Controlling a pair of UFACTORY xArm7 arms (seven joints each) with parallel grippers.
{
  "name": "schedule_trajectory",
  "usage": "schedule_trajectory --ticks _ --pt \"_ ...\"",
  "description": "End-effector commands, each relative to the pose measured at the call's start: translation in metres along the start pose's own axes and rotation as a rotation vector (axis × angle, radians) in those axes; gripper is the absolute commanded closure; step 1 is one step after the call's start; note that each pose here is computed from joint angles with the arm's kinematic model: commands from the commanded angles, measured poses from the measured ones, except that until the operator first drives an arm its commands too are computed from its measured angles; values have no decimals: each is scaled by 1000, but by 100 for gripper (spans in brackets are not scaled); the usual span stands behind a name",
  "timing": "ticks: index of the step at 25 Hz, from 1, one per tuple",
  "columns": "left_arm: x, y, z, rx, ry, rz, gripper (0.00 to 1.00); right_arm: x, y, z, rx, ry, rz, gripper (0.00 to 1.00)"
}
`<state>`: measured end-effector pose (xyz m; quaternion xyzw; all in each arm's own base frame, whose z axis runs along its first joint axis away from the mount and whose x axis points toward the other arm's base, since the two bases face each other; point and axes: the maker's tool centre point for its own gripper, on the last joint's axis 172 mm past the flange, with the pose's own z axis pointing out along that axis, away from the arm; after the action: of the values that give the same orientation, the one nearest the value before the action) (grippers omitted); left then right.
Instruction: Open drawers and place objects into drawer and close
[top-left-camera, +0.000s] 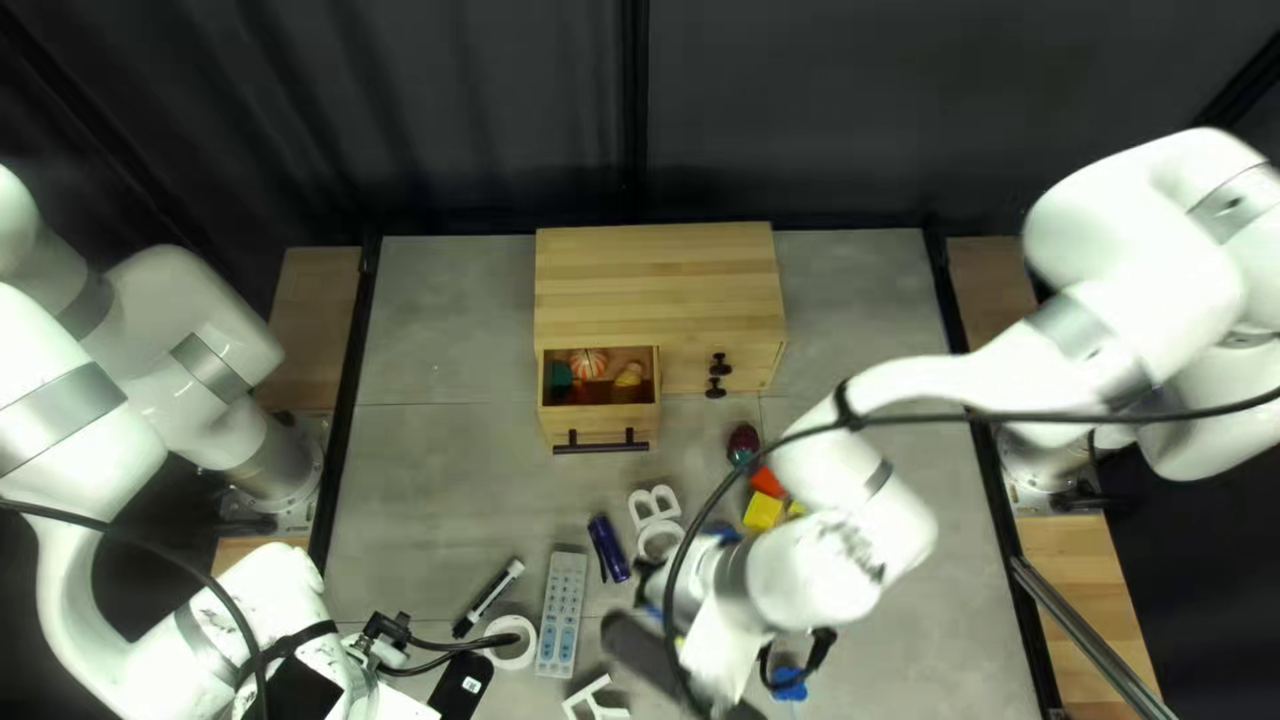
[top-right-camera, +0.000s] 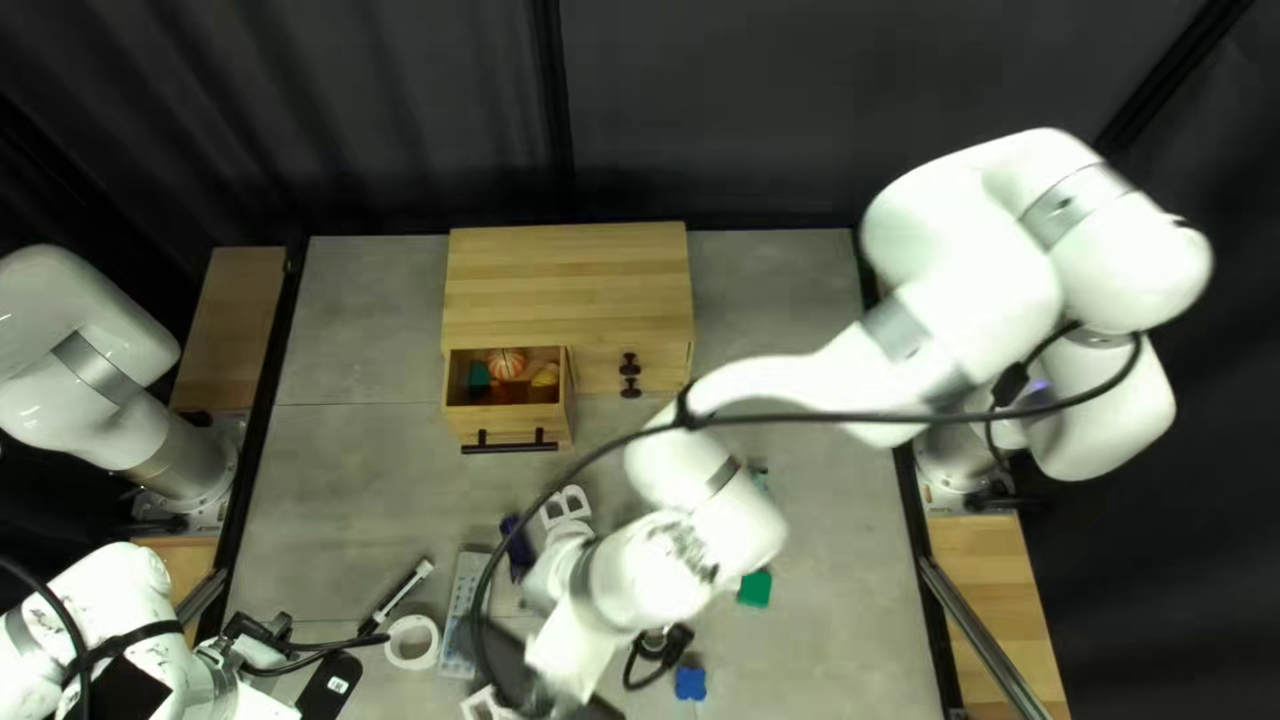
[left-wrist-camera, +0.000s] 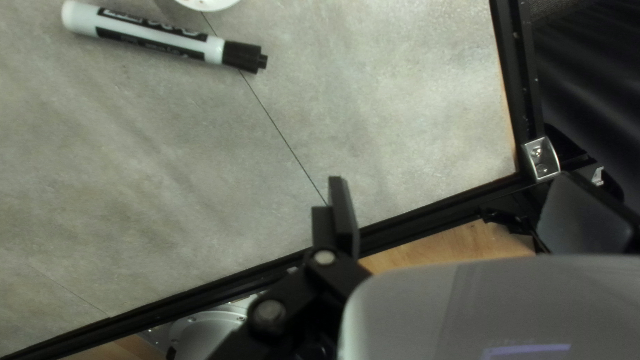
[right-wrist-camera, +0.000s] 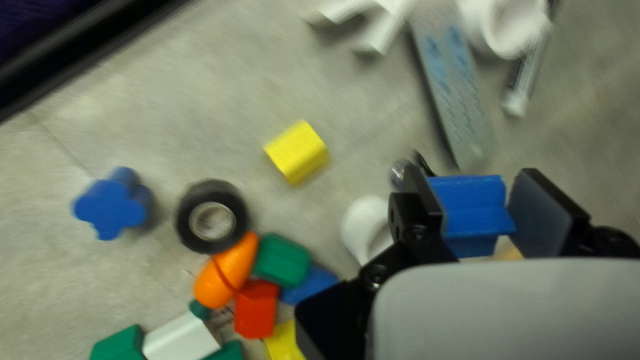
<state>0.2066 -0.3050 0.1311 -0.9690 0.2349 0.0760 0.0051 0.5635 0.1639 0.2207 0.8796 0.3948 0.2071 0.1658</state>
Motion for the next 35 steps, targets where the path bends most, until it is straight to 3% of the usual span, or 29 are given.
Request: schedule_trajectory --ticks 1,7,11,21,22,23,24,25,35 --pt "0 0 0 0 0 0 0 -35 46 -2 -91 -18 80 99" --pt "0 0 0 0 0 0 0 -63 90 4 -155 -35 115 98" --pt "0 0 0 0 0 0 0 -80 111 23 -181 -38 122 98" --pt "0 0 0 0 0 0 0 -118 152 48 -208 -5 125 97" --pt "0 0 0 0 0 0 0 -119 153 48 -208 -3 126 93" --pt "0 0 0 0 0 0 0 -120 154 49 -208 -1 128 75" --pt "0 0 0 0 0 0 0 -121 154 50 -208 1 130 14" --pt "0 0 0 0 0 0 0 -120 154 50 -206 4 131 0" --pt "0 0 0 0 0 0 0 -97 134 30 -204 30 118 0"
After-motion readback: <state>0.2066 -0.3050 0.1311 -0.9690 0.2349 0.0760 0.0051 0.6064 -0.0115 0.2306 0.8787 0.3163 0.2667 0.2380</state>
